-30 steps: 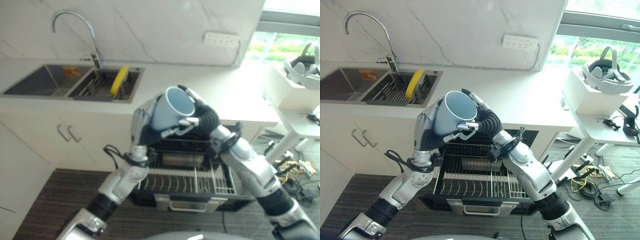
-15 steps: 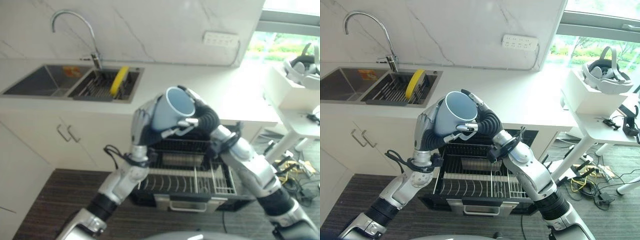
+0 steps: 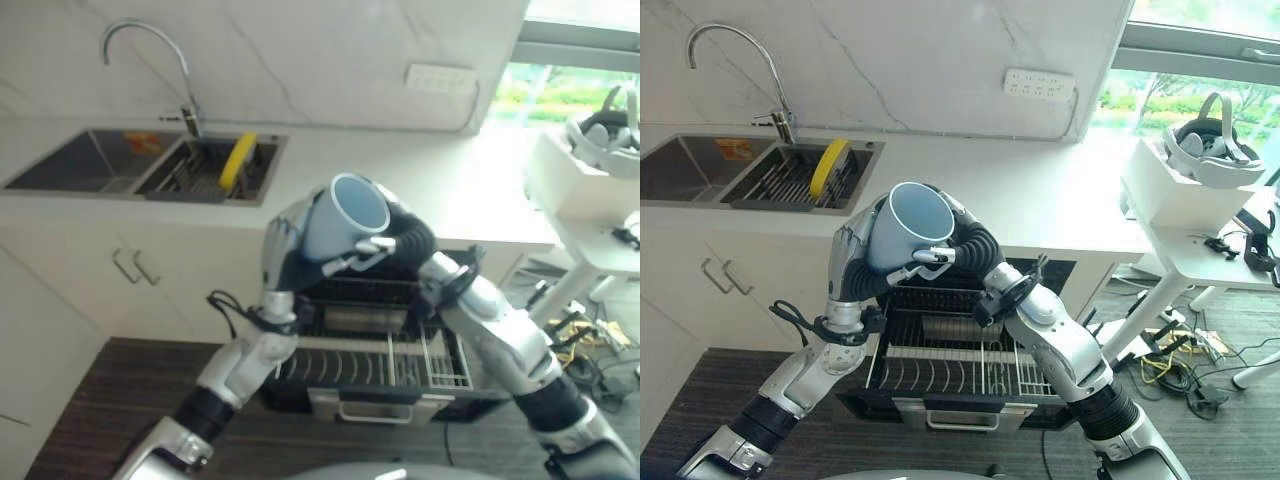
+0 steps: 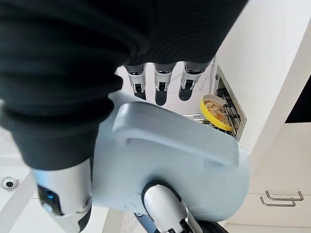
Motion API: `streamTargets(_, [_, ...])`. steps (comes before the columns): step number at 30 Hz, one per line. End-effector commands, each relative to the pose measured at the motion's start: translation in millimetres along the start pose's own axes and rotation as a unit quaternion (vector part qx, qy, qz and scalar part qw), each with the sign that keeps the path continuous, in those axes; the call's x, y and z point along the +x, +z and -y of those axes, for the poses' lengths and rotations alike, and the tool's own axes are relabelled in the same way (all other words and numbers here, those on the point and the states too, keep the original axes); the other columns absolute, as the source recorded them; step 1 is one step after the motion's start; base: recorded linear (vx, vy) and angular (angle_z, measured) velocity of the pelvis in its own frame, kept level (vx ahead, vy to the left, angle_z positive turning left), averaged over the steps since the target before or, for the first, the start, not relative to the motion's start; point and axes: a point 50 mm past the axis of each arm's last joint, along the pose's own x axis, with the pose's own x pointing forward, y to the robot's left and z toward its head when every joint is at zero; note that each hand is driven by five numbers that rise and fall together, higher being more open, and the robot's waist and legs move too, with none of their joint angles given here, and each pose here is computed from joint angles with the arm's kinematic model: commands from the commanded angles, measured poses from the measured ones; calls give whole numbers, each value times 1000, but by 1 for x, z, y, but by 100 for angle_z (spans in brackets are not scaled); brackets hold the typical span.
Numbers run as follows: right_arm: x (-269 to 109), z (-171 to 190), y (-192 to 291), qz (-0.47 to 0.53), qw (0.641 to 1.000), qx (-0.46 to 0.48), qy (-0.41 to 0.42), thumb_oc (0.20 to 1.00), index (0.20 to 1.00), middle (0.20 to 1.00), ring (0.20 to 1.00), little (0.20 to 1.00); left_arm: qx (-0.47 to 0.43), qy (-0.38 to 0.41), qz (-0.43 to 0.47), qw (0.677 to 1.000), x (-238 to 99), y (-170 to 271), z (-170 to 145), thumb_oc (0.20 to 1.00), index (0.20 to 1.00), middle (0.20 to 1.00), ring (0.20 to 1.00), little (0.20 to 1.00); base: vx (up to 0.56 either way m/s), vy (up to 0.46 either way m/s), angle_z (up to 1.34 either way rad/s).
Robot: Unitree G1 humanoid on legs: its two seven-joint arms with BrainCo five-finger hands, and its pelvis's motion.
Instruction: Place the dishes in the dishwasher.
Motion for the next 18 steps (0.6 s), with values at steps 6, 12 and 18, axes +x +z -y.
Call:
streamTargets(6, [18,-13,35,76,996,-9,40,1000,1000,1000,1000,1000,-2,15,75,997,34,10,4,200,200,200,200,200,0,0,0])
streamTargets(12, [17,-13,44,120,992,-18,32,200,200,200,200,200,-3,4,78,997,34,11,5,200,200,200,200,200,0,0,0])
streamTargets(18, [18,-16,53,154,987,-32,21,200,200,200,200,200,-6,1,81,997,34,14,6,200,200,200,200,200,0,0,0])
